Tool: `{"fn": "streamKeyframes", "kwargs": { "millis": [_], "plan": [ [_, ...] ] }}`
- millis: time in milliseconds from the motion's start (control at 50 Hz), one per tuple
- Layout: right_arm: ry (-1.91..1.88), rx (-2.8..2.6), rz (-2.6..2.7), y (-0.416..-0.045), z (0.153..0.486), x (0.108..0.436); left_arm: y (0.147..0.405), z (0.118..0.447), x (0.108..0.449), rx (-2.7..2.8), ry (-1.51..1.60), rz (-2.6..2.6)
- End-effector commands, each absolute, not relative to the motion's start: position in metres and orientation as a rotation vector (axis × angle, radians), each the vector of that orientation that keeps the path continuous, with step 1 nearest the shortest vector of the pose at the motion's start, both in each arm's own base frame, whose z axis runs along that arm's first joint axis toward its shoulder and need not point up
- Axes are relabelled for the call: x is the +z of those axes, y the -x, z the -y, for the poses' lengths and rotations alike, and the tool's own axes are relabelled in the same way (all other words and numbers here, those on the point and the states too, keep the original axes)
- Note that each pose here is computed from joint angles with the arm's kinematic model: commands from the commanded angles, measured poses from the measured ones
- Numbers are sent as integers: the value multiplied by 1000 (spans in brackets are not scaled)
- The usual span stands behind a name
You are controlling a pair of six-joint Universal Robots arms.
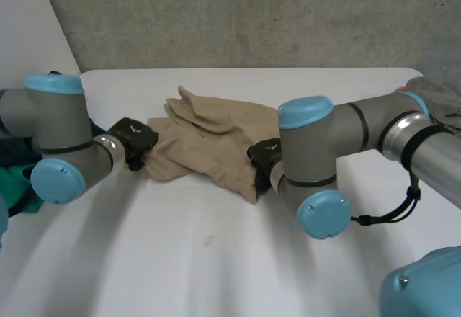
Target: Fold the laundry.
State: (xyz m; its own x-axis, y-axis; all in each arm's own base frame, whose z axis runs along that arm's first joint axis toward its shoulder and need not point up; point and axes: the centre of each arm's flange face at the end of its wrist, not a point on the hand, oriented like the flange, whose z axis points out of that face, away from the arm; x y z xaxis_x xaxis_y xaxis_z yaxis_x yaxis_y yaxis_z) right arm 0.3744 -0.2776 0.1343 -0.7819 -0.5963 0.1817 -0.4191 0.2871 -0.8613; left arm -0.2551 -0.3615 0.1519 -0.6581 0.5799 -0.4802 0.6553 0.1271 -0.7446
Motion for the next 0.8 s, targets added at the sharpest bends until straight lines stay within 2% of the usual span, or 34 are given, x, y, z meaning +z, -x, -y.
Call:
{"fn": "streamKeyframes", "kwargs": {
  "millis": [20, 80, 160, 240, 320, 380, 480, 540, 600, 680, 740, 800],
  "plan": [
    [846, -1597, -2382, -338, 278, 195, 261, 333, 216, -1771, -1131, -2390],
    [815, -1683, -2322, -315, 278, 233, 256, 308, 256, -1909, -1052, -2406],
    [865, -1805, -2218, -291, 292, 271, 248, 284, 278, -1981, -1007, -2390],
    [912, -1818, -2240, -275, 315, 276, 249, 264, 287, -2041, -1038, -2349],
    [997, -1701, -2308, -279, 334, 245, 280, 247, 254, -1991, -1213, -2402],
    [1074, -1670, -2356, -285, 355, 214, 301, 254, 219, -1932, -1277, -2409],
    [1108, -1828, -2401, -289, 387, 186, 306, 295, 173, -1760, -1143, -2327],
    [1103, -1942, -2407, -293, 392, 192, 303, 305, 174, -1691, -1086, -2260],
    [1093, -1960, -2434, -291, 381, 212, 298, 297, 192, -1649, -1065, -2228],
    [1086, -1910, -2457, -278, 345, 257, 289, 276, 230, -1713, -1009, -2203],
    [1095, -1881, -2468, -267, 318, 279, 276, 261, 255, -1789, -950, -2175],
    [1120, -1842, -2476, -261, 298, 286, 267, 250, 265, -1821, -925, -2159]
  ]
}}
